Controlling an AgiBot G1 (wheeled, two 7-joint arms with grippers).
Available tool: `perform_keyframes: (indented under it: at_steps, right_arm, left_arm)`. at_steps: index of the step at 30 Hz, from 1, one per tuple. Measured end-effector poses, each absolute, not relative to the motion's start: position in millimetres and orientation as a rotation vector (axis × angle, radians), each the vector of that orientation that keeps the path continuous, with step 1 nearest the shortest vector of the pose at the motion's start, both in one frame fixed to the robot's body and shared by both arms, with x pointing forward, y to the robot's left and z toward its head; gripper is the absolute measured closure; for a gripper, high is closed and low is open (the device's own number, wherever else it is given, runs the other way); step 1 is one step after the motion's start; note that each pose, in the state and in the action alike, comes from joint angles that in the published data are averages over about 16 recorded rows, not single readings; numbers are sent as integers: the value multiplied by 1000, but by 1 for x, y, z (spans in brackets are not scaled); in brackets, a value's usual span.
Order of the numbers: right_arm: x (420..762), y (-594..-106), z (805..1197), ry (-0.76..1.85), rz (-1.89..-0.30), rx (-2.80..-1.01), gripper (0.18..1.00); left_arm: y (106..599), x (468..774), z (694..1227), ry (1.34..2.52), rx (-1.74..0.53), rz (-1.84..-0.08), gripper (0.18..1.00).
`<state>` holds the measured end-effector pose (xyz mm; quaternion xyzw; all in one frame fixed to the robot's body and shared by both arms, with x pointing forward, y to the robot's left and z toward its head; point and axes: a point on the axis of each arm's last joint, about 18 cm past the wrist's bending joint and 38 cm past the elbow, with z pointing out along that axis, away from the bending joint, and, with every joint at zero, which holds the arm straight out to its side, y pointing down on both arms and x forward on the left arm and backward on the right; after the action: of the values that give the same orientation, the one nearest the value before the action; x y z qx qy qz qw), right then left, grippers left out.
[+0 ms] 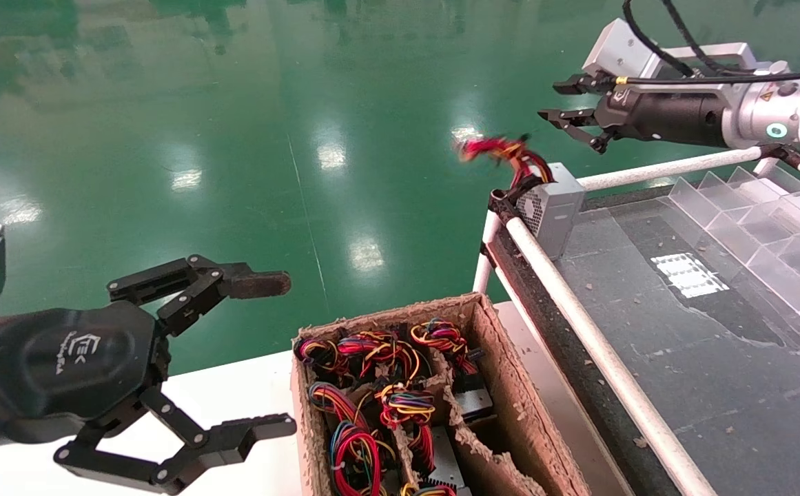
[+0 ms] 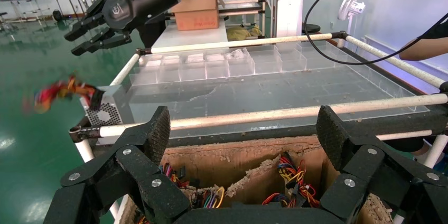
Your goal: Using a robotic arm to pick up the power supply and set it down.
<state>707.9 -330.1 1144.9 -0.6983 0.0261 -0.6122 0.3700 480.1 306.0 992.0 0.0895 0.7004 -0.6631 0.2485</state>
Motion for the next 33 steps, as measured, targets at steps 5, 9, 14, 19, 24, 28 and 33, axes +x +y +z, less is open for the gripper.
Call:
perform_keyframes:
  at_steps: [5,9,14,19,24,28,33]
  right_arm:
    - [701,-336,1159,97,-1557,-1713,747]
    - [695,-338,1166,113,-1524,-1643,670]
    - [688,-338,1166,119,-1454,-1563,561]
    - [682,-332,1152,99,-1364,-1525,451]
    - [674,-326,1134,69,-1267,-1501,350]
    - [665,-323,1119,46,-1194,-1484,287]
    - [651,-319,1102,16,-1108,-1468,233]
  left_arm:
    - [306,480,992,1908,244,-1807,184]
    - [306,480,992,1908,243,-1807,184]
    - [306,480,992,1908,243,-1807,184]
    - [306,480,992,1908,243,-1807,184]
    - [306,480,992,1908,243,-1807,184]
    - [306,480,992,1908,243,-1807,184]
    - [306,480,992,1908,243,-1807,184]
